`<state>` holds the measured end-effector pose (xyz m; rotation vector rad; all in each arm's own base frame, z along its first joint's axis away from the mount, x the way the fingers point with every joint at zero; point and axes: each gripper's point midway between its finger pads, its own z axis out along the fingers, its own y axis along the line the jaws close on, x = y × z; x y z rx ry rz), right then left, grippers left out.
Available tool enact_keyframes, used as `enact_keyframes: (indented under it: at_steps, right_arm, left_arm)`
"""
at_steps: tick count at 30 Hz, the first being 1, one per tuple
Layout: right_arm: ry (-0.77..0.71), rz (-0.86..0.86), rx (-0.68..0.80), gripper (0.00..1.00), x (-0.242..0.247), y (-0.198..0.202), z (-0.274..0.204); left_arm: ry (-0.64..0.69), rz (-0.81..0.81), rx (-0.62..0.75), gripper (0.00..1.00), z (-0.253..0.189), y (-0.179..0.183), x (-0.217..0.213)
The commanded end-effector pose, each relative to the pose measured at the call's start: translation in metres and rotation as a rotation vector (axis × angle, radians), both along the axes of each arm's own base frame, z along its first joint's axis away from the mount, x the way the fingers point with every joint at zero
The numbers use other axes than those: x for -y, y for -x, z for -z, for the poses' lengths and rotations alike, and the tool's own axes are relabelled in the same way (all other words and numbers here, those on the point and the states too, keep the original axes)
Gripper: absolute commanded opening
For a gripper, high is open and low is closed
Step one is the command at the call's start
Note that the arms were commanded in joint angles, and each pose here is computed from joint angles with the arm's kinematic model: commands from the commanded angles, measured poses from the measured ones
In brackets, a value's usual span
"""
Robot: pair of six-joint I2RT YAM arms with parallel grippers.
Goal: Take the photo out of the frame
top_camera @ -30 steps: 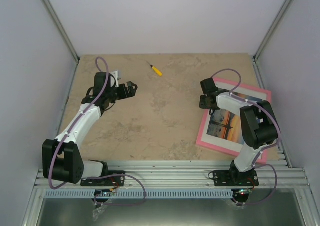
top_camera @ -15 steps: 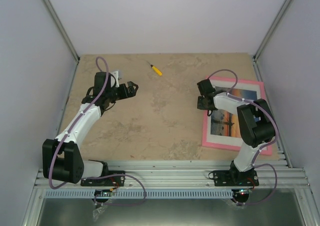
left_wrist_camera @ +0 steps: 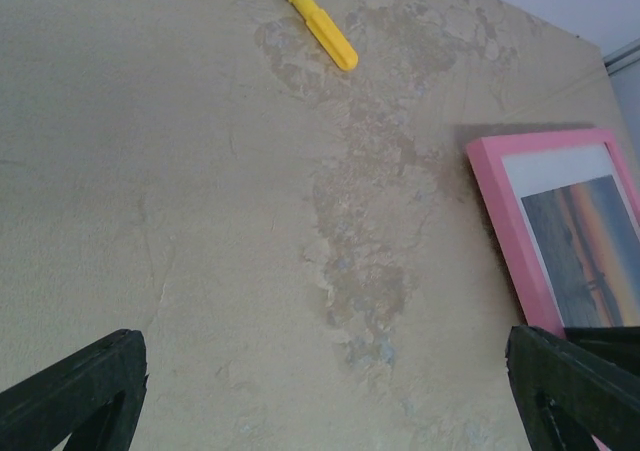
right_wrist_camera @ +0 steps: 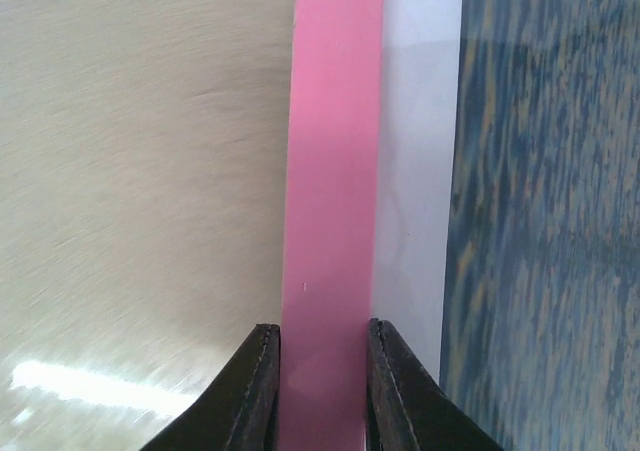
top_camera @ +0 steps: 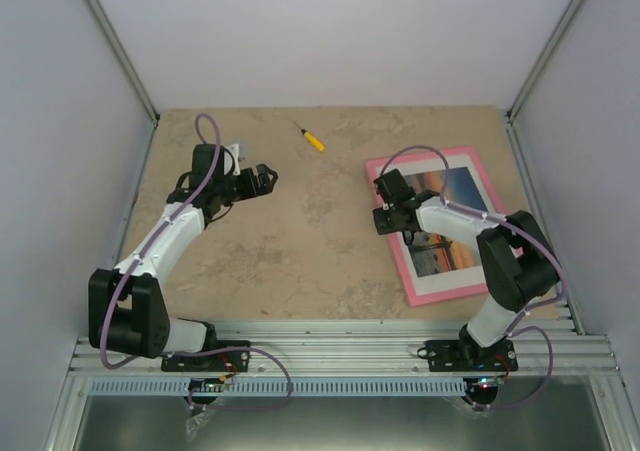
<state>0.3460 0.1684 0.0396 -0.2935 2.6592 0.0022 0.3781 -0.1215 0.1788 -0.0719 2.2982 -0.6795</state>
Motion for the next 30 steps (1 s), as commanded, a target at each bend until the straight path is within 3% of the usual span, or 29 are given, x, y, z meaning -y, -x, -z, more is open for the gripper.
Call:
enact_keyframes:
  at_steps: [1, 17, 24, 30]
  right_arm:
    - [-0.027, -0.256, 0.145, 0.01, -0.04, 0.003, -0.043]
    - [-0.049, -1.003, 0.244, 0.0, -0.167, 0.102, -0.06]
    - [0.008, -1.125, 0.206, 0.0, -0.191, 0.114, -0.031]
    - [0.107, -1.124, 0.205, 0.03, -0.179, 0.109, -0.014]
  left_arm:
    - [0.015, 0.007, -0.016, 1.0, -0.004, -0.003, 0.004]
    - [-0.039, -0.16, -0.175, 1.0, 0.026, 0.005, -0.03]
    - [-0.147, -0.19, -0.294, 0.99, 0.061, 0.01, -0.046]
    - [-0.229, -0.154, -0.386, 0.96, 0.093, 0.014, -0.043]
